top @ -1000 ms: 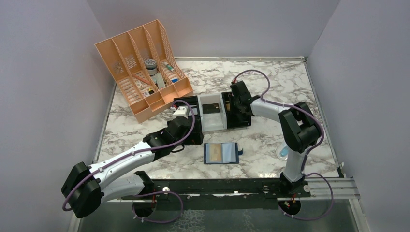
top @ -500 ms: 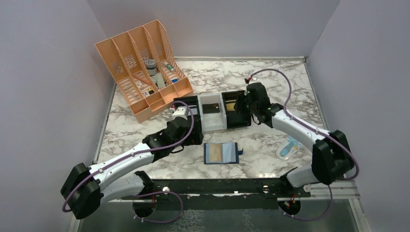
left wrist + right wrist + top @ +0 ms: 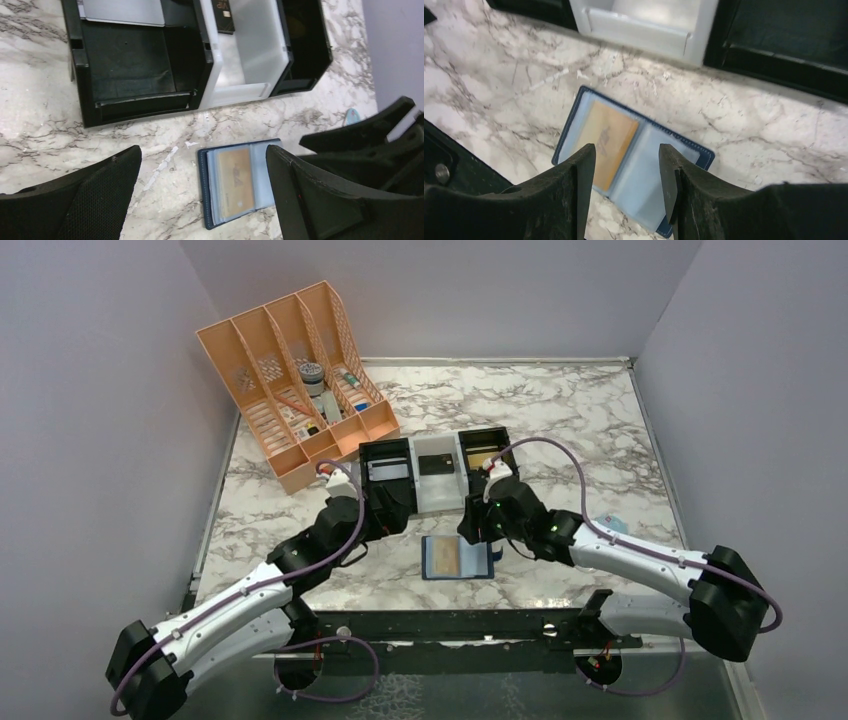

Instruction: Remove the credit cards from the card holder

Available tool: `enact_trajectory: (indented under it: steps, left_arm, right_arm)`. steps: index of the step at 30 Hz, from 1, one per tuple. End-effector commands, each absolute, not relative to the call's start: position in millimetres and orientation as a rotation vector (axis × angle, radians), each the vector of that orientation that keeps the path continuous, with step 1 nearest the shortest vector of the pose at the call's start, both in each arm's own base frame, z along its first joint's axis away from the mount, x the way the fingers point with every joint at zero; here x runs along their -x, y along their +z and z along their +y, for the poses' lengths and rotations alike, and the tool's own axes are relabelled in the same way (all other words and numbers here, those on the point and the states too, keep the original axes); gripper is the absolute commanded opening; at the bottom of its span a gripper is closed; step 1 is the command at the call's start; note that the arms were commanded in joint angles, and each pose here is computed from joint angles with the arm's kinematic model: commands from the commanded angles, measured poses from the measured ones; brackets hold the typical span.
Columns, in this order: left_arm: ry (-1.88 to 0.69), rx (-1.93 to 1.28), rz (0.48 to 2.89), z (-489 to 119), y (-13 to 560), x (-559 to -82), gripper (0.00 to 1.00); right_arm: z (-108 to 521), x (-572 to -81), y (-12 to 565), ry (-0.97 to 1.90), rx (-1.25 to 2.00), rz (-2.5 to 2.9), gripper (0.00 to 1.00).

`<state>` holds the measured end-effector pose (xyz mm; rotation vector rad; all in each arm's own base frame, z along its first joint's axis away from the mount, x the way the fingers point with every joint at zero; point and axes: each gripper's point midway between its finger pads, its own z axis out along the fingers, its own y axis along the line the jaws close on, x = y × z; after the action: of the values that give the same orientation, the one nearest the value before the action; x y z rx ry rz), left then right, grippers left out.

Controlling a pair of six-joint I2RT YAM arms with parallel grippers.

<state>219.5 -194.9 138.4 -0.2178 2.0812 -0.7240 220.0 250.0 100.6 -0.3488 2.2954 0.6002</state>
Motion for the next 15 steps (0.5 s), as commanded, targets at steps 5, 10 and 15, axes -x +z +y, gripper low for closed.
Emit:
enact_trajectory:
  steps: [5, 10, 15]
  left_arm:
    - [-0.665, 0.271, 2.037, -190.0, 151.1, -235.2, 0.98]
    - [-0.570, 0.231, 2.052, -195.6, 171.7, -252.1, 0.98]
    - [-0.554, 0.280, 2.118, -187.4, 144.3, -240.3, 0.98]
  right_arm:
    - [264.5, -195.4, 79.3, 0.499, 0.387, 2.311, 0.50]
    - [277.8, -188.6, 64.6, 0.473, 0.403, 2.344, 0.50]
    - [285.3, -188.6, 54.3, 0.403, 0.420, 2.367, 0.50]
